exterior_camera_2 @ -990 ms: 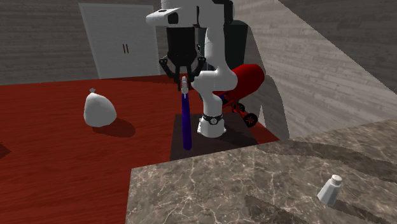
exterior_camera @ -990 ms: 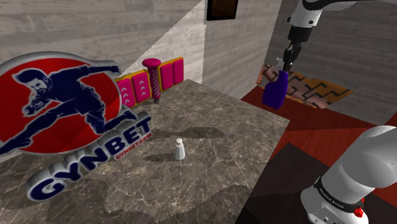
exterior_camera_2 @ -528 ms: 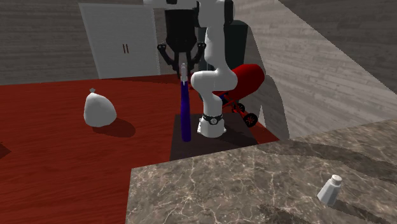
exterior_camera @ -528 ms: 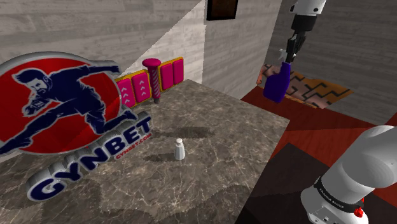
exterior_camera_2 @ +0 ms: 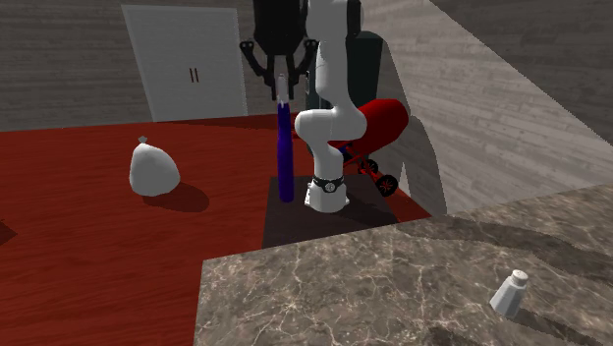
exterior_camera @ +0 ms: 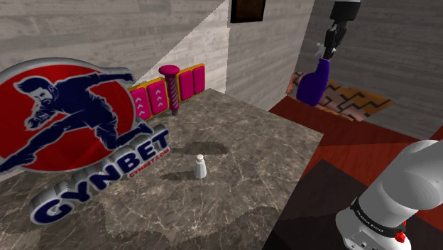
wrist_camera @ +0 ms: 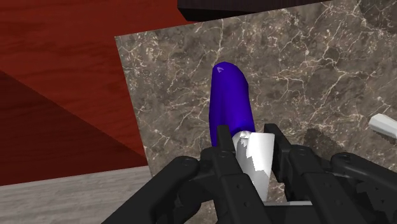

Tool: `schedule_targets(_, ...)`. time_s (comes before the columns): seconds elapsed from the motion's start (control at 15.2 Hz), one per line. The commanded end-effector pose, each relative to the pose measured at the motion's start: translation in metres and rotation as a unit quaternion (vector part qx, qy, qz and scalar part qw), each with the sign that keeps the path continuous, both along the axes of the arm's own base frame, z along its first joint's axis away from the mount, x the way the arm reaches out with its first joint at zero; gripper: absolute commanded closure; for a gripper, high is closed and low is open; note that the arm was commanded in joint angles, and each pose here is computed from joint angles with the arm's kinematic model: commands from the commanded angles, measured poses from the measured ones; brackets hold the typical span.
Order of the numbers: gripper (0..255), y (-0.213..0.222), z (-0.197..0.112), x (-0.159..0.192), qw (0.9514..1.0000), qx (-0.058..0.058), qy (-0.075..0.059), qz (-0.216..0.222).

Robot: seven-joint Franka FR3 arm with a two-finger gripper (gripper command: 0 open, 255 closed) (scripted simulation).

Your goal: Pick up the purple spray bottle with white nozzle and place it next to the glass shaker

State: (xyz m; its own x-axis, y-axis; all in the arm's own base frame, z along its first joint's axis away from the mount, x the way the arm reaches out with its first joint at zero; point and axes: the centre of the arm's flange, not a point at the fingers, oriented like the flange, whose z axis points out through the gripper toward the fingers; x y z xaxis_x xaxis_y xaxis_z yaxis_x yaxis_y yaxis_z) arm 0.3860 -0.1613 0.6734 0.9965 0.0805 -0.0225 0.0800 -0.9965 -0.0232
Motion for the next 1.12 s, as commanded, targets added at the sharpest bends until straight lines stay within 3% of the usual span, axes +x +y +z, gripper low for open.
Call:
schedule_targets(0.0,255,0.0,0.011,0.0,1.0,0.0,0.0,0.0)
schedule_targets(0.66,255,0.0,0.063,0.0,1.0,0.0,0.0,0.0)
schedule_targets(1.06,255,0.076,0.046,0.017,1.0,0.0,0.0,0.0)
